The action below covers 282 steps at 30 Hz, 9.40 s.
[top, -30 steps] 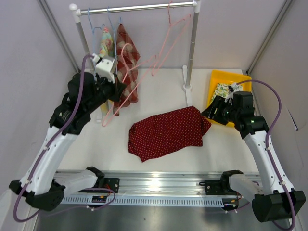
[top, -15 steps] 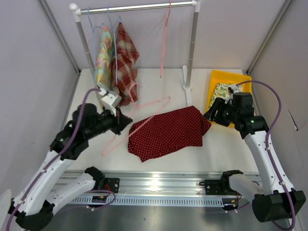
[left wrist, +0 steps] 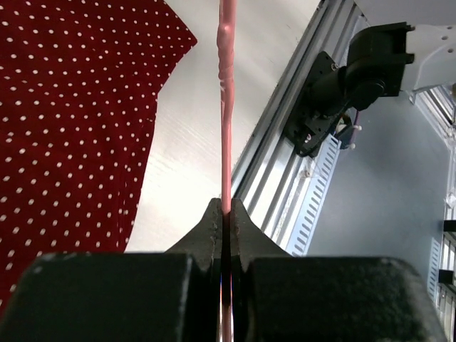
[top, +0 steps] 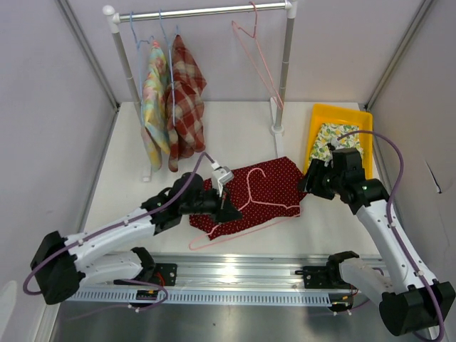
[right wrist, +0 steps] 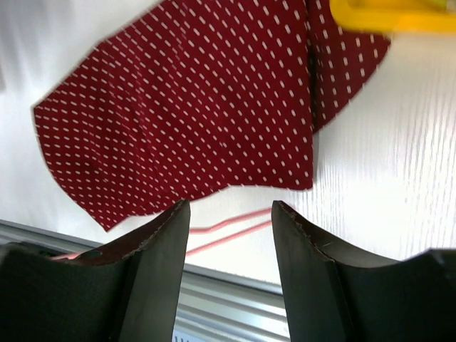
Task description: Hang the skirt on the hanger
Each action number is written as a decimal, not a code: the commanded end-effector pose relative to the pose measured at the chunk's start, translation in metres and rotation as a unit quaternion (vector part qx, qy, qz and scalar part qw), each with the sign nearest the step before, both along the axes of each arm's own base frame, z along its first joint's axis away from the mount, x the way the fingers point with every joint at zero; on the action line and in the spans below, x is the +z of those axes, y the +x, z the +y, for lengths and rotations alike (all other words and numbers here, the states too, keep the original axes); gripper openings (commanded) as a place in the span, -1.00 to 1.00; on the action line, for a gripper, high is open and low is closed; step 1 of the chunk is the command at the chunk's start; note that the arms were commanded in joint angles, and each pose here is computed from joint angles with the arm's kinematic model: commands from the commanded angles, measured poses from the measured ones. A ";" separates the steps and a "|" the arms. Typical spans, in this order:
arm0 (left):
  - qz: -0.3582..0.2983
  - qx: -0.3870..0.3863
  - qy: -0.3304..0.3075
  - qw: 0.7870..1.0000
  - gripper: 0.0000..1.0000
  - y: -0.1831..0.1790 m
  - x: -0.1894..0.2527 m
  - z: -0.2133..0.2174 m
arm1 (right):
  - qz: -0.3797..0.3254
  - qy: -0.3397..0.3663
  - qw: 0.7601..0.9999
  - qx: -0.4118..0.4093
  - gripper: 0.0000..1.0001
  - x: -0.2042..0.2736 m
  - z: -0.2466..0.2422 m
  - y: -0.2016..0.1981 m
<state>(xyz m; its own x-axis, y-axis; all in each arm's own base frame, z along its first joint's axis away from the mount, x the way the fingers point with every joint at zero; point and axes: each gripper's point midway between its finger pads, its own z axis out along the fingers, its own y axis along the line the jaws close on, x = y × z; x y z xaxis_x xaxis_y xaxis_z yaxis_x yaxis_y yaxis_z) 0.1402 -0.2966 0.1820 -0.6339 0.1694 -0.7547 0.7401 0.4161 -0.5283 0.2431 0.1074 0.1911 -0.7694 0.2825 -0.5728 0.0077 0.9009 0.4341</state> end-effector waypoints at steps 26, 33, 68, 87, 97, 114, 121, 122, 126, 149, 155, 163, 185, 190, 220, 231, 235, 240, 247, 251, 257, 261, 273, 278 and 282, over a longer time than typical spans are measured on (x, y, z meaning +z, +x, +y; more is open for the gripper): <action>0.004 -0.003 -0.059 0.998 -1.00 0.038 -0.077 -0.062 | 0.069 -0.010 0.996 -0.048 -0.10 -0.126 0.015 -0.014; 0.008 -0.001 -0.053 0.999 -1.00 0.038 -0.084 -0.060 | 0.073 -0.022 0.996 -0.053 -0.09 -0.140 0.011 -0.012; 0.012 0.028 -0.025 0.999 -1.00 0.062 -0.103 -0.049 | 0.037 -0.032 0.997 -0.067 -0.64 -0.108 0.011 0.008; 0.001 0.034 -0.065 0.997 -1.00 0.080 -0.091 -0.051 | 0.023 -0.022 0.998 -0.062 -0.65 -0.057 0.017 0.016; 0.004 0.043 -0.056 0.997 -1.00 0.088 -0.095 -0.047 | 0.073 -0.047 0.994 -0.064 -0.30 -0.111 0.010 -0.002; 0.006 0.035 -0.058 0.998 -1.00 0.085 -0.098 -0.043 | 0.111 -0.050 0.989 -0.081 -0.11 -0.167 0.010 -0.005; -0.005 0.023 -0.072 0.997 -1.00 0.086 -0.091 -0.042 | 0.077 -0.053 0.992 -0.088 -0.56 -0.119 0.009 0.009; -0.005 0.021 -0.072 0.997 -1.00 0.085 -0.091 -0.041 | 0.079 -0.059 0.991 -0.090 -0.57 -0.115 0.006 0.008; -0.009 0.023 -0.073 0.997 -1.00 0.087 -0.090 -0.038 | 0.061 -0.053 0.993 -0.089 -0.57 -0.091 0.007 0.014; -0.019 0.055 -0.088 0.994 -1.00 0.103 -0.081 -0.016 | 0.031 -0.049 0.995 -0.087 -0.58 -0.040 0.013 0.032; -0.011 0.066 -0.113 0.991 -1.00 0.104 -0.075 -0.008 | 0.036 -0.052 0.994 -0.084 -0.59 -0.041 0.016 0.035; -0.010 0.069 -0.108 0.992 -1.00 0.107 -0.079 -0.007 | 0.054 -0.069 0.993 -0.077 -0.38 -0.064 0.015 0.025; -0.003 0.029 -0.129 0.991 -1.00 0.099 -0.071 -0.015 | 0.106 -0.054 0.991 -0.058 -0.32 -0.150 0.025 0.007; -0.007 0.015 -0.145 0.989 -1.00 0.096 -0.065 -0.018 | 0.087 -0.058 0.992 -0.068 -0.50 -0.116 0.022 0.012; 0.017 0.084 -0.064 0.994 -1.00 0.118 -0.092 0.000 | 0.058 -0.062 0.994 -0.067 -0.67 -0.064 0.024 0.036; -0.026 0.114 -0.027 0.993 -1.00 0.128 -0.094 0.013 | 0.046 -0.039 0.995 -0.075 -0.81 -0.036 0.013 0.051; -0.037 0.099 -0.035 0.994 -1.00 0.125 -0.092 0.011 | 0.046 -0.037 0.995 -0.079 -0.81 -0.031 0.008 0.057; -0.046 0.090 -0.013 0.995 -1.00 0.121 -0.104 0.013 | 0.051 -0.015 0.996 -0.077 -0.81 -0.028 0.006 0.063; -0.045 0.036 -0.026 0.998 -1.00 0.104 -0.102 -0.002 | 0.044 -0.006 0.996 -0.076 -0.81 -0.007 0.010 0.086; -0.035 0.017 -0.025 0.999 -1.00 0.097 -0.105 -0.008 | 0.049 -0.005 0.996 -0.076 -0.81 -0.008 0.012 0.092; -0.045 0.031 0.004 0.998 -1.00 0.094 -0.114 -0.003 | 0.053 -0.006 0.995 -0.079 -0.81 -0.017 0.010 0.088; -0.054 0.029 0.017 0.998 -1.00 0.092 -0.116 -0.003 | 0.062 -0.007 0.995 -0.084 -0.81 -0.024 0.005 0.085; -0.066 0.093 0.081 0.990 -1.00 0.113 -0.131 0.015 | 0.079 -0.048 0.988 -0.120 -0.12 -0.079 -0.011 0.029; -0.068 0.095 0.079 0.990 -1.00 0.114 -0.129 0.014 | 0.018 -0.092 0.993 -0.066 0.30 -0.058 0.029 0.015; -0.067 0.093 0.079 0.990 -1.00 0.114 -0.128 0.013 | -0.050 -0.086 0.995 0.029 0.32 -0.049 0.090 -0.001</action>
<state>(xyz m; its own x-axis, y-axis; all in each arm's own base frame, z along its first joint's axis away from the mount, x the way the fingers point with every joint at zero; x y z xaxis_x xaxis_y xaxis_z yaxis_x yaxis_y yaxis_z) 0.2404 -0.2771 0.0337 -0.6255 0.1901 -0.7567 0.6699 0.6281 -0.3959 0.2305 0.1705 0.1170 -0.8133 0.1382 -0.5651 -0.0079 0.9687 0.2483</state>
